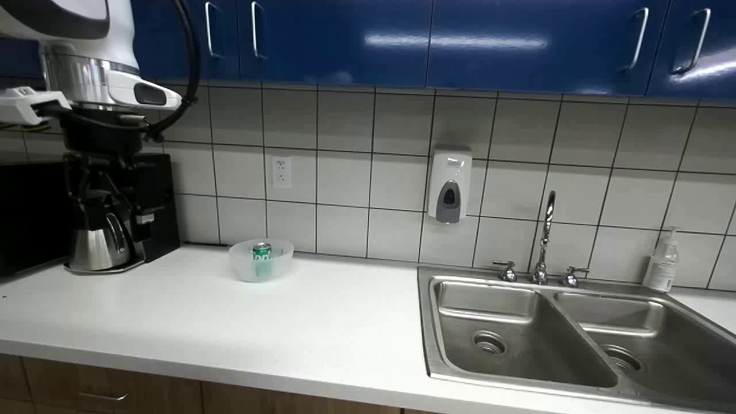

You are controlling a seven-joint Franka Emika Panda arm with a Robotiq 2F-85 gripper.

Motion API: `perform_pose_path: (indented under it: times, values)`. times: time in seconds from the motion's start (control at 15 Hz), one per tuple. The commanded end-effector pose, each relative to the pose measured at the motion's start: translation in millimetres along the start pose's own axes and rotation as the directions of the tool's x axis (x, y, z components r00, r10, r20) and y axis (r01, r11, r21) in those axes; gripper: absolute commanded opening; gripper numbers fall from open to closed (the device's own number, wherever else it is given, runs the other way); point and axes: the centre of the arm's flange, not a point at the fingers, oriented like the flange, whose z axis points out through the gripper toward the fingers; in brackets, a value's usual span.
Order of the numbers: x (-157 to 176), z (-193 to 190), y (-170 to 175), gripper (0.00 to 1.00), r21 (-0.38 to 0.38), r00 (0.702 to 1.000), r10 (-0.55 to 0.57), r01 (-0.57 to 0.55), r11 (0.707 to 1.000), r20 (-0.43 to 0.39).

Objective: Remove the can from the bowl

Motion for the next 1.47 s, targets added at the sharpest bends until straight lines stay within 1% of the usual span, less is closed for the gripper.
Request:
perform_pose_path:
  times: [0.0,0.53,0.73,1.07,1.4]
  values:
    - [0.1,0.2,0.0,1.0,0.0,1.0,0.0,0.0,1.0,0.0]
    - [0.2,0.3,0.0,1.0,0.0,1.0,0.0,0.0,1.0,0.0]
    - [16.7,23.6,9.3,1.0,-0.002,1.0,-0.015,0.015,1.0,-0.024]
    - [53.7,85.0,25.4,1.0,-0.003,0.997,-0.054,0.054,0.999,-0.05]
    - [91.9,134.1,22.1,1.0,0.024,0.993,-0.07,0.073,0.997,-0.092]
